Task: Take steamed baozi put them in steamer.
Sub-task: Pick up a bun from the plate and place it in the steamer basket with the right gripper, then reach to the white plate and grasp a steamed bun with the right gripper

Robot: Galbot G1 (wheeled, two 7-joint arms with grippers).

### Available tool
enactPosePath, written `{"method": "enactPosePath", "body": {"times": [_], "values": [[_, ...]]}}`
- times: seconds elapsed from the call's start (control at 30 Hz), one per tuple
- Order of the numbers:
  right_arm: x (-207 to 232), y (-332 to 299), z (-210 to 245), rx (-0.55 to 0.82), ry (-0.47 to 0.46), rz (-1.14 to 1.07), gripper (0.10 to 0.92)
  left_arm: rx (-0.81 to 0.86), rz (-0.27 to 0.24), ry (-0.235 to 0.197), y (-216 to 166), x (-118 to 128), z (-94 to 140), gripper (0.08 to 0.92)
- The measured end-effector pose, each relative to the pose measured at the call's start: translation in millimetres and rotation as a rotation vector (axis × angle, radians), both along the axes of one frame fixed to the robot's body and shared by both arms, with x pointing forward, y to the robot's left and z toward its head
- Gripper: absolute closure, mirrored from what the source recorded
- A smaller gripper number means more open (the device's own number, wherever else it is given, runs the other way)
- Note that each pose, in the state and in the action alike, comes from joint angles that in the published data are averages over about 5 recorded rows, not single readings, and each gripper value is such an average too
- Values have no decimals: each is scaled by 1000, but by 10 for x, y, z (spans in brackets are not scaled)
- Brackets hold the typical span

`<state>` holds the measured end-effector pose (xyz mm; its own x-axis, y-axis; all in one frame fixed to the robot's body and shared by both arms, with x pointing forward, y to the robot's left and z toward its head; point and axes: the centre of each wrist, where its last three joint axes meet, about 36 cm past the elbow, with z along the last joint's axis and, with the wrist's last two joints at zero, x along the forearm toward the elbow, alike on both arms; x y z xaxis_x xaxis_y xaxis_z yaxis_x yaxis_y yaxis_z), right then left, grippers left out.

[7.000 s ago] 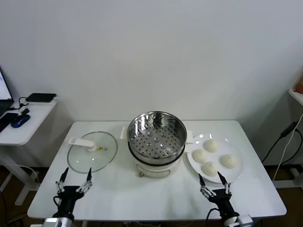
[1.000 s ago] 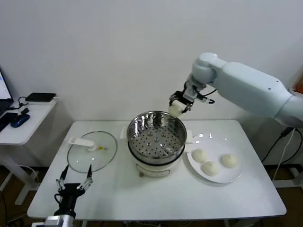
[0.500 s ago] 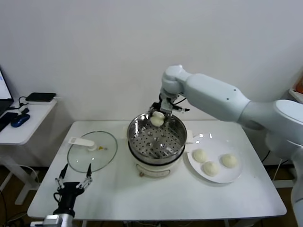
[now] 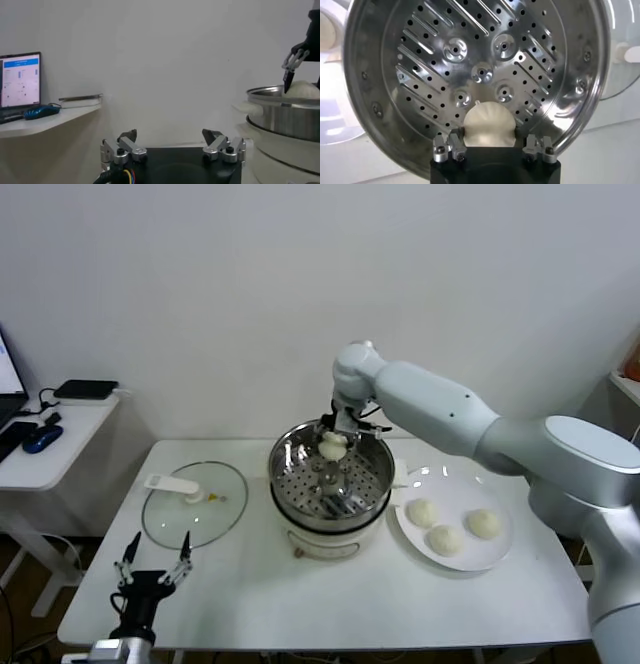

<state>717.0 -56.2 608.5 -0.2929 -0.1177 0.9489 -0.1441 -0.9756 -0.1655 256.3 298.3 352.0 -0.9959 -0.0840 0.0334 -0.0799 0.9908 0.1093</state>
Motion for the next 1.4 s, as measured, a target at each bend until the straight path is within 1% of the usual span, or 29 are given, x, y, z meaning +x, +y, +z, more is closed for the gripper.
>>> {"method": "enactPosePath", "body": {"times": [0.37, 0.57, 0.63, 0.77, 0.93, 1.1, 1.23, 1.4], "values": [[37, 42, -168, -18, -3, 8, 332, -3, 11, 2, 38, -12, -7, 177], [44, 38, -217, -23, -2, 11, 221, -17, 24, 4, 73, -28, 2, 177], [47, 28, -212, -26, -4, 13, 205, -24, 29, 4, 88, -33, 4, 177], [56, -6, -166, -32, -7, 14, 200, -34, 36, 5, 107, -41, 5, 177], [46, -63, -32, -28, -6, 10, 199, -40, 37, 5, 103, -42, 9, 177], [4, -221, 230, 6, 8, -29, 200, -41, 36, 1, 99, -38, 27, 177], [-49, -475, 488, 64, 34, -118, 200, -37, 33, -1, 100, -28, 40, 177], [-123, -941, 767, 138, 84, -303, 200, -32, 24, -4, 88, -7, 50, 177]]}}
